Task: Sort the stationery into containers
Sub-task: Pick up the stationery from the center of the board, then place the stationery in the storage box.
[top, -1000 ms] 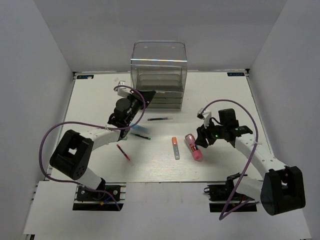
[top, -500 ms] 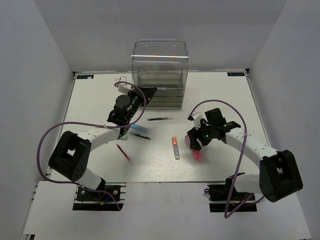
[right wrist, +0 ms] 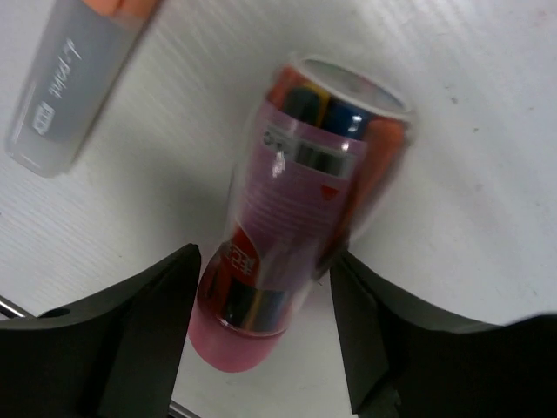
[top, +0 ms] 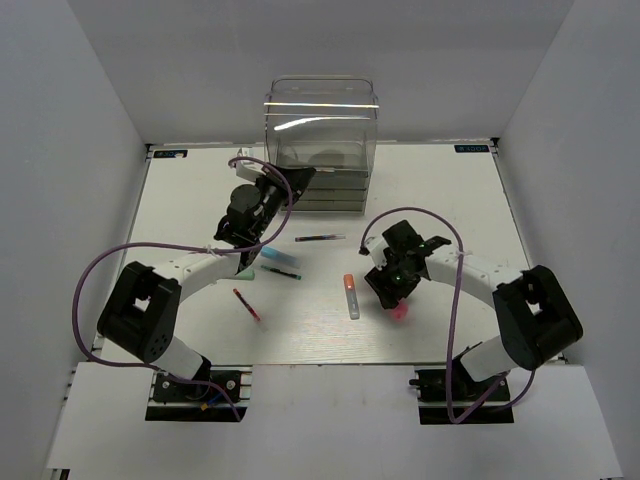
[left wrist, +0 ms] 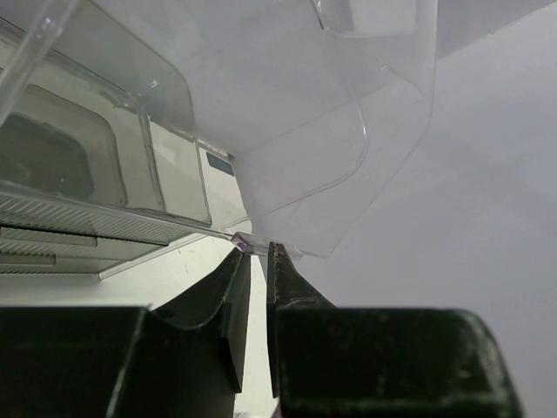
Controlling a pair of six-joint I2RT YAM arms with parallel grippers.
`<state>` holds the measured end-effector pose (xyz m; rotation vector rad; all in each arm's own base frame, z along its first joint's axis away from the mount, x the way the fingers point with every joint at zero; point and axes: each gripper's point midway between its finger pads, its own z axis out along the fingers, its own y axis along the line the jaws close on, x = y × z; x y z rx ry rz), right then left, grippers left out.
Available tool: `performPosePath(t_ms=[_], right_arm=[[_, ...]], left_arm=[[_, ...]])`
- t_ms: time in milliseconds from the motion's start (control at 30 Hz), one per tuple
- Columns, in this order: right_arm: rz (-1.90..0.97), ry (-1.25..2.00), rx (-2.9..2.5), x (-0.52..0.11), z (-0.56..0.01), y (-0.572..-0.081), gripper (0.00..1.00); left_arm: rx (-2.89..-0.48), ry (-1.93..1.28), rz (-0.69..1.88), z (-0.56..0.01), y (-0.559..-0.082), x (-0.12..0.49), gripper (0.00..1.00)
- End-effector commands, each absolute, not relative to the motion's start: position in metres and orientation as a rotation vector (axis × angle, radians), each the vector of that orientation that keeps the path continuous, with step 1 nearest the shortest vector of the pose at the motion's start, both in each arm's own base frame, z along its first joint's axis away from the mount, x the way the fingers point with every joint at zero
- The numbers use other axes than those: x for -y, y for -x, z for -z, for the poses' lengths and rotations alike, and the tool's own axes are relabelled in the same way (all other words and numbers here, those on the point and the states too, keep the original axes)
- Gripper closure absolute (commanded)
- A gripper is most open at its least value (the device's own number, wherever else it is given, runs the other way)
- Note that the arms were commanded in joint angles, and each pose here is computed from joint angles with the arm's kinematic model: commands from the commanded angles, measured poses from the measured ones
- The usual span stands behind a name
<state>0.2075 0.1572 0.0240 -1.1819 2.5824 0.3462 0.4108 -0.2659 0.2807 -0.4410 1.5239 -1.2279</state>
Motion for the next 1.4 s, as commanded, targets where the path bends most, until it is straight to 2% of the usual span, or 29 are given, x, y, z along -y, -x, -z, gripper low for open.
performPosePath(t_ms=[0, 67, 100, 233, 633, 700, 967, 1000, 1067, 1367], right_arm=[[-0.244, 1.232, -2.621, -0.149, -0.021, -0.205, 0.4], [-0.239, 1.263, -2.617, -0.149, -0.019, -0.203, 0.49], [-0.241, 1.271, -2.617, -0.149, -0.019, -0.201, 0.58], [-0.224, 1.313, -2.579, -0.146, -0.023, -0.199, 0.69], [-0.001, 1.401, -2.366, -0.126, -0.051, -0.227, 0.7], [0.036, 1.404, -2.317, -0.127, -0.058, -0.238, 0.73], [0.176, 1.448, -1.941, -0.15, -0.132, -0.29, 0.77], [0.266, 1.502, -1.884, -0.144, -0.139, -0.298, 0.8], [0.399, 1.564, -1.762, -0.149, -0.156, -0.317, 0.8], [0.665, 1.552, -1.362, -0.194, -0.237, -0.375, 0.85]], left_arm=[[-1.414, 0.385, 1.249, -0.325, -0.414, 0.266, 0.89], [-1.405, 0.383, 1.252, -0.329, -0.414, 0.266, 0.89], [-1.405, 0.383, 1.252, -0.329, -0.414, 0.266, 0.89], [-1.405, 0.383, 1.252, -0.331, -0.415, 0.267, 0.89], [-1.405, 0.383, 1.252, -0.331, -0.415, 0.267, 0.89], [-1.405, 0.383, 1.252, -0.331, -0.415, 0.267, 0.89], [-1.395, 0.38, 1.256, -0.338, -0.416, 0.267, 0.89], [-1.386, 0.378, 1.26, -0.342, -0.416, 0.267, 0.89], [-1.395, 0.38, 1.256, -0.338, -0.418, 0.268, 0.89], [-1.402, 0.368, 1.255, -0.341, -0.417, 0.273, 0.89]])
